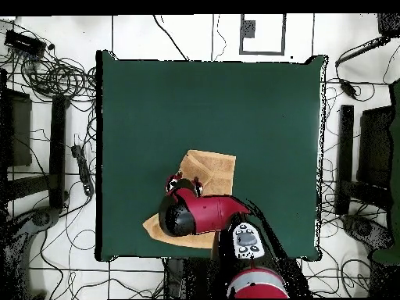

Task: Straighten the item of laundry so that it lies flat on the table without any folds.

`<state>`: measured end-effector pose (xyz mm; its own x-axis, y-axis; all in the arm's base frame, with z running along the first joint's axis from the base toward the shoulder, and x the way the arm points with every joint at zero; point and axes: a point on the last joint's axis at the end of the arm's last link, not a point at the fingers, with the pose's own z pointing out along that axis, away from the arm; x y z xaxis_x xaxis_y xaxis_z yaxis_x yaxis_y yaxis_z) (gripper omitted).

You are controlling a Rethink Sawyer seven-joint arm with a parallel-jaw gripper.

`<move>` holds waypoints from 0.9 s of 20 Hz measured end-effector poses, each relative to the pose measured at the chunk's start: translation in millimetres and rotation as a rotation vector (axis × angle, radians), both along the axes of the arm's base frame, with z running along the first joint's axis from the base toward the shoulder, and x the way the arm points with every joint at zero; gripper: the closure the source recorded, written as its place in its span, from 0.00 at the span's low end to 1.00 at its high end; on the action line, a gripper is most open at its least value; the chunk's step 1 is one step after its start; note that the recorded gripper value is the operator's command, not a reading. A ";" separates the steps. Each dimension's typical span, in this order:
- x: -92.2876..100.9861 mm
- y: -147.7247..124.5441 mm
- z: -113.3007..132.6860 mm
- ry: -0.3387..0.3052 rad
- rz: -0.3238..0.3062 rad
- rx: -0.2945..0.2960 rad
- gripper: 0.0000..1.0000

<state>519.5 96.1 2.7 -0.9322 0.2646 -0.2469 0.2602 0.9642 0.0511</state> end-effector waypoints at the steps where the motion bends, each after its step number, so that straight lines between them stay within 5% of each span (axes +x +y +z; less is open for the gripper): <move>1: -2.7 -0.8 -3.4 0.011 -0.002 0.000 0.00; 18: -26.6 -47.1 -4.8 0.091 -0.077 -0.004 0.00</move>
